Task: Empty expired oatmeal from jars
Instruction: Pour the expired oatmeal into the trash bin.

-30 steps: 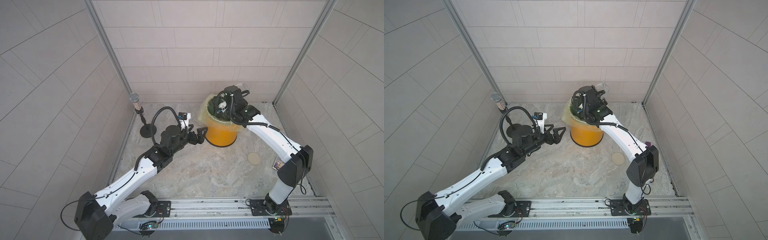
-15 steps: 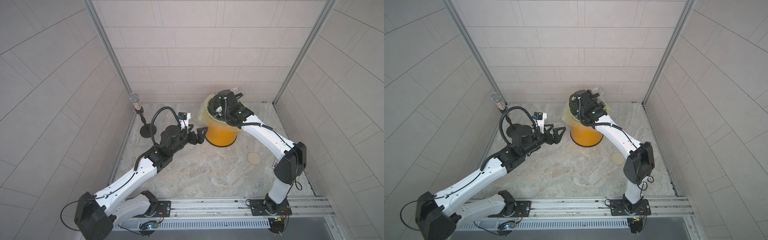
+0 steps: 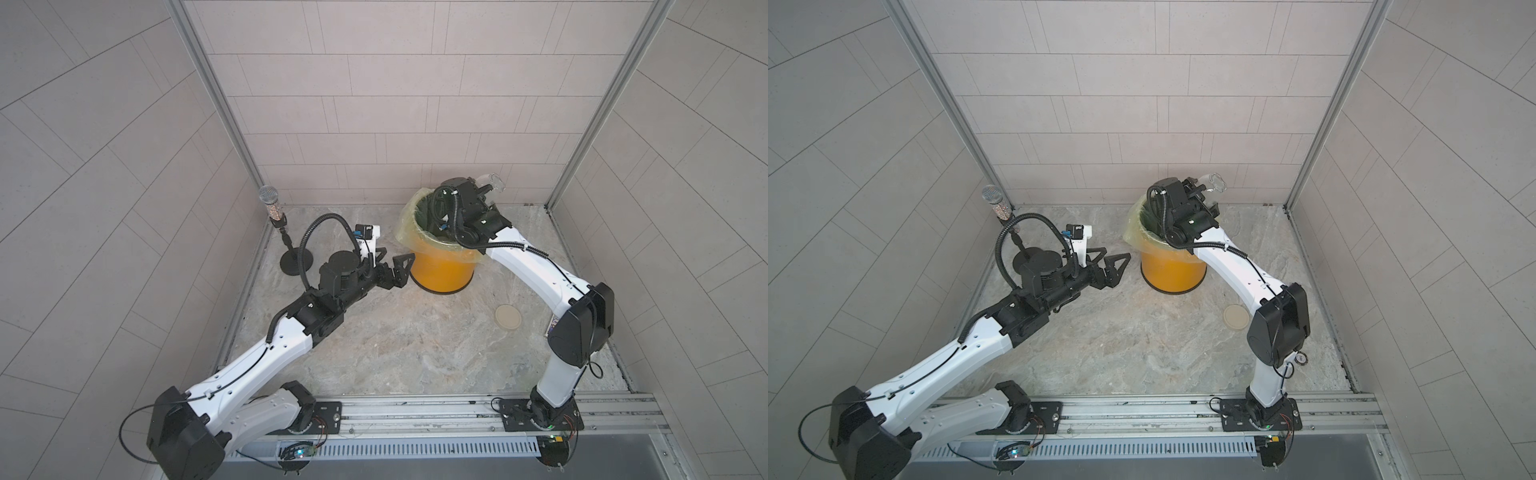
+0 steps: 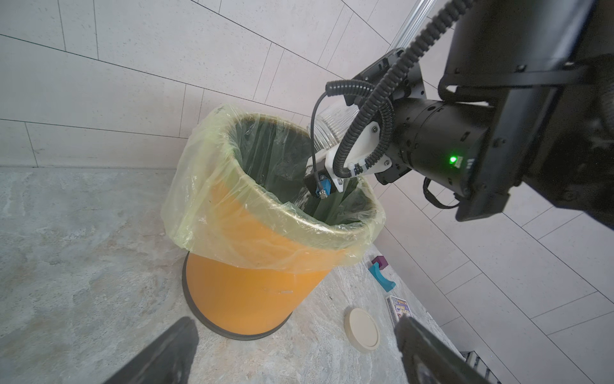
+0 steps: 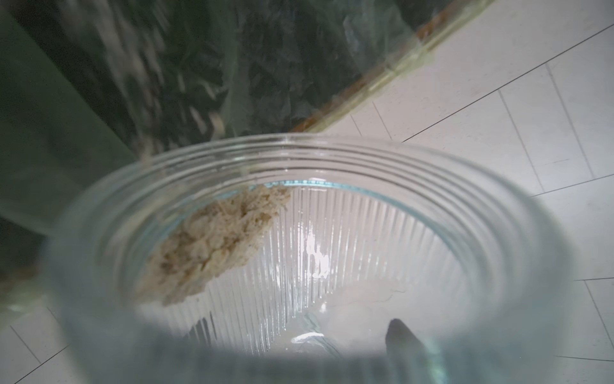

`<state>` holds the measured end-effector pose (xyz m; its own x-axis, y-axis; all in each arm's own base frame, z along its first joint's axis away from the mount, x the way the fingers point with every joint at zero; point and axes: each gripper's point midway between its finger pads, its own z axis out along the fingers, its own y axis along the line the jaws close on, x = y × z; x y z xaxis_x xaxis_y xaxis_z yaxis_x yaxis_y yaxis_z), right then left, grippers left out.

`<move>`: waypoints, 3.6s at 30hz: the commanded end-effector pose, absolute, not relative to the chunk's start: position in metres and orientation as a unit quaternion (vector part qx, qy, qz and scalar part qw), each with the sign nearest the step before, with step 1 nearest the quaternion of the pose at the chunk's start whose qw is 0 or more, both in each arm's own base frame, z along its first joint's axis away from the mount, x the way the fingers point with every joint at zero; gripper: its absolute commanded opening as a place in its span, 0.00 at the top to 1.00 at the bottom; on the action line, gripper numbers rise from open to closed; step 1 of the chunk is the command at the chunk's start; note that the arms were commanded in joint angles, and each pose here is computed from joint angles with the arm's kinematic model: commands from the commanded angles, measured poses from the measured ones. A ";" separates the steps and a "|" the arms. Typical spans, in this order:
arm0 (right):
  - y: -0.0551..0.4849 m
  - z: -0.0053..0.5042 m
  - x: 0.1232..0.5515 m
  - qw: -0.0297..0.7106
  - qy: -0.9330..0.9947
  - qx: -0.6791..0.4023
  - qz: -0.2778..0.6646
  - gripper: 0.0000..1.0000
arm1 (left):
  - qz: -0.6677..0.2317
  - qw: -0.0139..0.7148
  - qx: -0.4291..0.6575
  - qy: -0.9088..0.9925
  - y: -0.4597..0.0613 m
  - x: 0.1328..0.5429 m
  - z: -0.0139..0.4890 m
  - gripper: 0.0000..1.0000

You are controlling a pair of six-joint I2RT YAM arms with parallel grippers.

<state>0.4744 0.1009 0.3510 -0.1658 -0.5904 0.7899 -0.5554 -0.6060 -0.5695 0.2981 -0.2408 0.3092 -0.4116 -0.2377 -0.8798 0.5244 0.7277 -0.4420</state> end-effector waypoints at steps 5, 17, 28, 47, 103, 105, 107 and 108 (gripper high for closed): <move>0.096 0.371 0.470 -0.171 0.266 -0.716 -0.623 1.00 | -0.363 0.553 0.094 0.744 -0.237 0.296 0.329 0.00; 0.097 0.377 0.468 -0.172 0.271 -0.710 -0.627 1.00 | -0.364 0.553 0.090 0.744 -0.235 0.295 0.330 0.00; 0.096 0.374 0.466 -0.194 0.273 -0.707 -0.623 1.00 | -0.365 0.552 0.087 0.745 -0.236 0.296 0.328 0.00; 0.106 0.393 0.472 -0.164 0.309 -0.690 -0.633 1.00 | -0.356 0.558 0.094 0.744 -0.229 0.289 0.339 0.00; 0.102 0.381 0.471 -0.106 0.322 -0.681 -0.649 1.00 | -0.358 0.557 0.089 0.744 -0.228 0.288 0.337 0.00; 0.082 0.387 0.462 -0.152 0.366 -0.661 -0.637 1.00 | -0.358 0.558 0.089 0.743 -0.228 0.289 0.338 0.00; 0.092 0.395 0.469 -0.109 0.345 -0.669 -0.649 1.00 | -0.359 0.559 0.089 0.742 -0.228 0.289 0.340 0.00; 0.092 0.394 0.466 -0.108 0.339 -0.678 -0.643 1.00 | -0.359 0.560 0.088 0.742 -0.228 0.289 0.340 0.00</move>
<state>0.4785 0.1024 0.3757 -0.2817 -0.5973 0.7509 -0.5246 -0.5594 -0.6418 0.2882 -0.2307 0.3232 -0.3951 -0.2433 -0.8858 0.5240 0.7323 -0.4349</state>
